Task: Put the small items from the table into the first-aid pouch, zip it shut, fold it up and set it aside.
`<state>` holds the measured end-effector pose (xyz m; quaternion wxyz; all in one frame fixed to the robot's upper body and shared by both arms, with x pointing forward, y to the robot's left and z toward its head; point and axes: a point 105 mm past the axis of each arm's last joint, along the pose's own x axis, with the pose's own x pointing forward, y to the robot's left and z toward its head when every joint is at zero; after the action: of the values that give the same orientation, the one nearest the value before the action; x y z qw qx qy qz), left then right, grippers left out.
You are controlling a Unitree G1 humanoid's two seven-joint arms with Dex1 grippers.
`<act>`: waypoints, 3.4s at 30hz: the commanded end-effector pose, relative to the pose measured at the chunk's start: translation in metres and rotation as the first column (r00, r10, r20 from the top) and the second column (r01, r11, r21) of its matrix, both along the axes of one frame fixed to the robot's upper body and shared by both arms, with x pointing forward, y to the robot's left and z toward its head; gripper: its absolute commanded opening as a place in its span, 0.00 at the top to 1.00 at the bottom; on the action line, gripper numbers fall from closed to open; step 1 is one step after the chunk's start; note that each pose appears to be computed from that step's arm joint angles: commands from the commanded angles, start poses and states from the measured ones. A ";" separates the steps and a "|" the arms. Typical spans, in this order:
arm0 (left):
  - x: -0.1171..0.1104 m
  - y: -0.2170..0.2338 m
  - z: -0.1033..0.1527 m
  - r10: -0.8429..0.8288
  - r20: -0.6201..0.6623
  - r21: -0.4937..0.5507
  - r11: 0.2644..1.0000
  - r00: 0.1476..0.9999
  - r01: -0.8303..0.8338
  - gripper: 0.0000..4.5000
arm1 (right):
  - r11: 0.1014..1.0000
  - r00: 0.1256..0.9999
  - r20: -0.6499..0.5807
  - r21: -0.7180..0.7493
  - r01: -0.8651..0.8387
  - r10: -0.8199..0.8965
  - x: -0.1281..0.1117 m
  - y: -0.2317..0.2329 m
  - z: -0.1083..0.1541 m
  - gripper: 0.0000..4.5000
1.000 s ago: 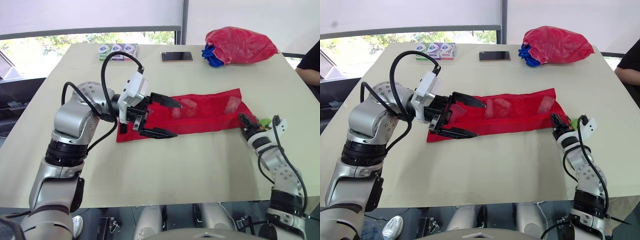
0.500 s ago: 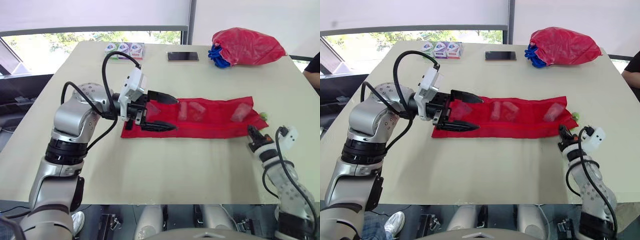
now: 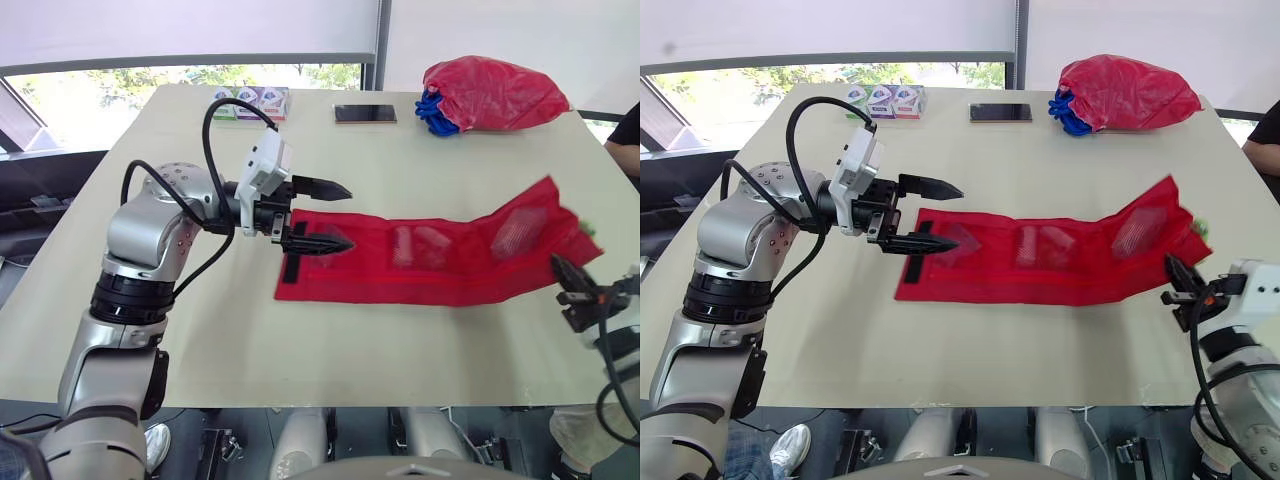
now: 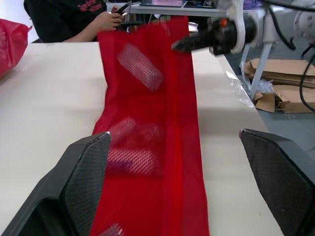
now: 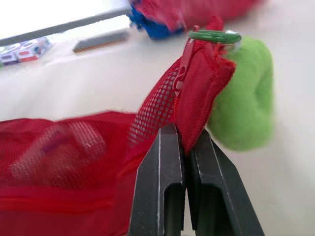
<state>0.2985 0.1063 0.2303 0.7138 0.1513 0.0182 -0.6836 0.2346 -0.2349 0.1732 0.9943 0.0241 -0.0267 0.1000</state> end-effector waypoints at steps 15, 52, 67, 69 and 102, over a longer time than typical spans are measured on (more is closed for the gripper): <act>-0.002 0.013 0.016 0.065 0.076 -0.004 0.998 0.995 -0.065 0.00 | 0.540 0.762 -0.266 -0.572 -0.617 0.590 0.015 0.126 -0.012 1.00; 0.016 0.106 -0.088 0.547 -0.459 -0.034 0.776 0.700 -0.629 0.00 | 0.557 0.629 -0.085 -0.382 -0.737 0.773 -0.016 0.118 0.067 0.01; 0.017 0.084 -0.128 0.402 -0.902 0.204 0.718 0.157 -0.666 0.00 | 0.556 0.630 -0.053 -0.418 -0.719 0.775 -0.015 0.124 0.083 0.01; 0.017 0.083 -0.128 0.389 -0.911 0.208 0.718 0.135 -0.664 0.00 | 0.559 0.634 -0.053 -0.418 -0.716 0.772 -0.015 0.124 0.083 0.01; 0.008 0.097 -0.114 0.308 -0.927 0.121 0.785 0.214 -0.608 1.00 | 0.500 0.626 -0.178 -0.455 -0.737 0.760 0.037 0.136 0.042 0.41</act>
<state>0.3036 0.1983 0.1071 0.7544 -0.3732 0.3749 -0.3886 0.2671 -0.0996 0.2177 0.8304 -0.1953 -0.0048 0.5218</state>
